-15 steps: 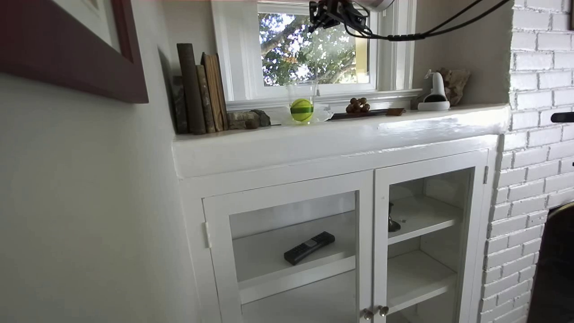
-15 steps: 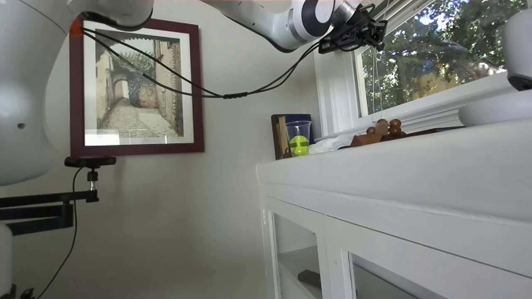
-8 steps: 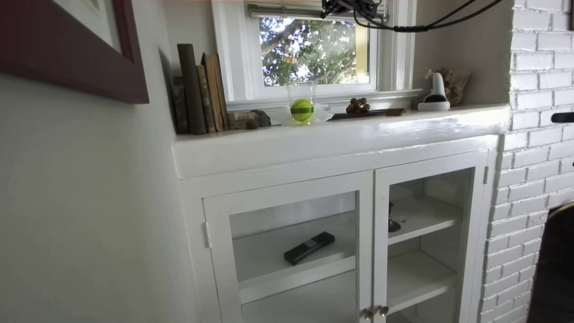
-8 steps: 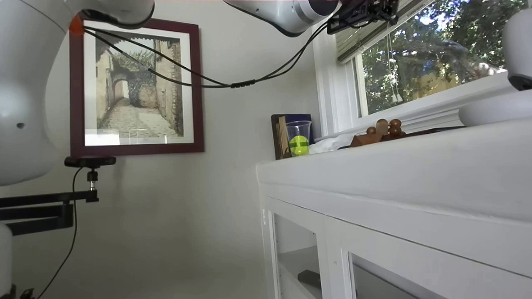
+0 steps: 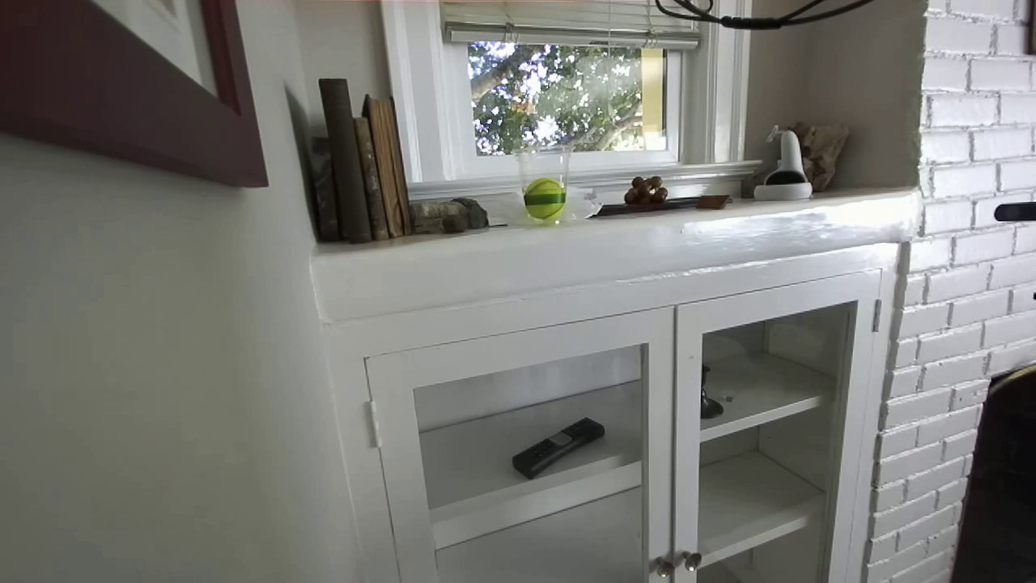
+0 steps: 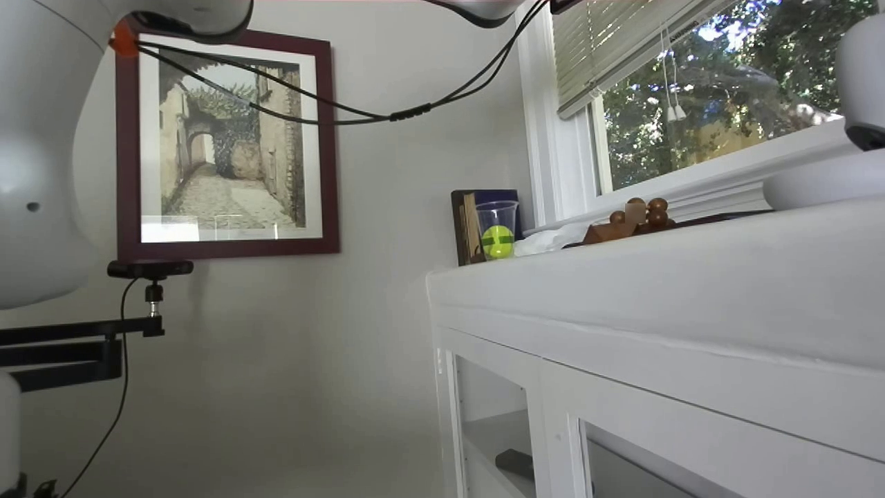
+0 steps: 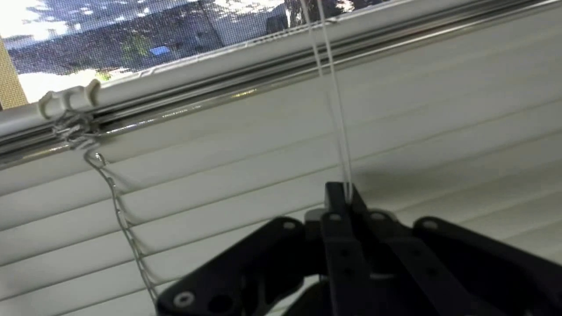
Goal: Close the blinds of the window
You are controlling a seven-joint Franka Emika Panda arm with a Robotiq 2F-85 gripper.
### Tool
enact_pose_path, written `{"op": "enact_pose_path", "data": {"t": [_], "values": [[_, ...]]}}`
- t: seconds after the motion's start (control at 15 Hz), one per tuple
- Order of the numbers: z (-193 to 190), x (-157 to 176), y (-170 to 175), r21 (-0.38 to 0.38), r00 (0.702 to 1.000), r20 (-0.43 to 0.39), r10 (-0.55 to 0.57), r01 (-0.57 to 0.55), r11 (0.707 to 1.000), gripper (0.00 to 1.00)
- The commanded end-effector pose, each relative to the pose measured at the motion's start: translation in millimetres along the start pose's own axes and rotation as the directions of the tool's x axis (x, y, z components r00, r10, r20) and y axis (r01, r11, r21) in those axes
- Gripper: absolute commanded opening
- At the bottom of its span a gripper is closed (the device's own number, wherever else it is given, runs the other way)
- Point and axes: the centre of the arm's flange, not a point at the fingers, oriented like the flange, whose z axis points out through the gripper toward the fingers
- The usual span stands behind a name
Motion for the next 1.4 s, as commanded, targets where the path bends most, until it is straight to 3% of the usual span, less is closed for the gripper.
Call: {"op": "enact_pose_path", "data": {"t": [0.0, 0.47, 1.0, 1.33], "values": [[-3.9, 2.5, -14.0, 0.021, 0.999, 0.039, 0.030, -0.030, 0.999, 0.01], [17.5, -32.5, -50.2, 0.121, 0.991, 0.127, 0.029, -0.045, 0.992, 0.01], [24.1, -52.6, -65.9, 0.159, 0.985, 0.171, 0.023, -0.051, 0.986, 0.01], [11.9, -16.4, -60.5, 0.103, 0.994, 0.104, 0.037, -0.048, 0.994, 0.01]]}}
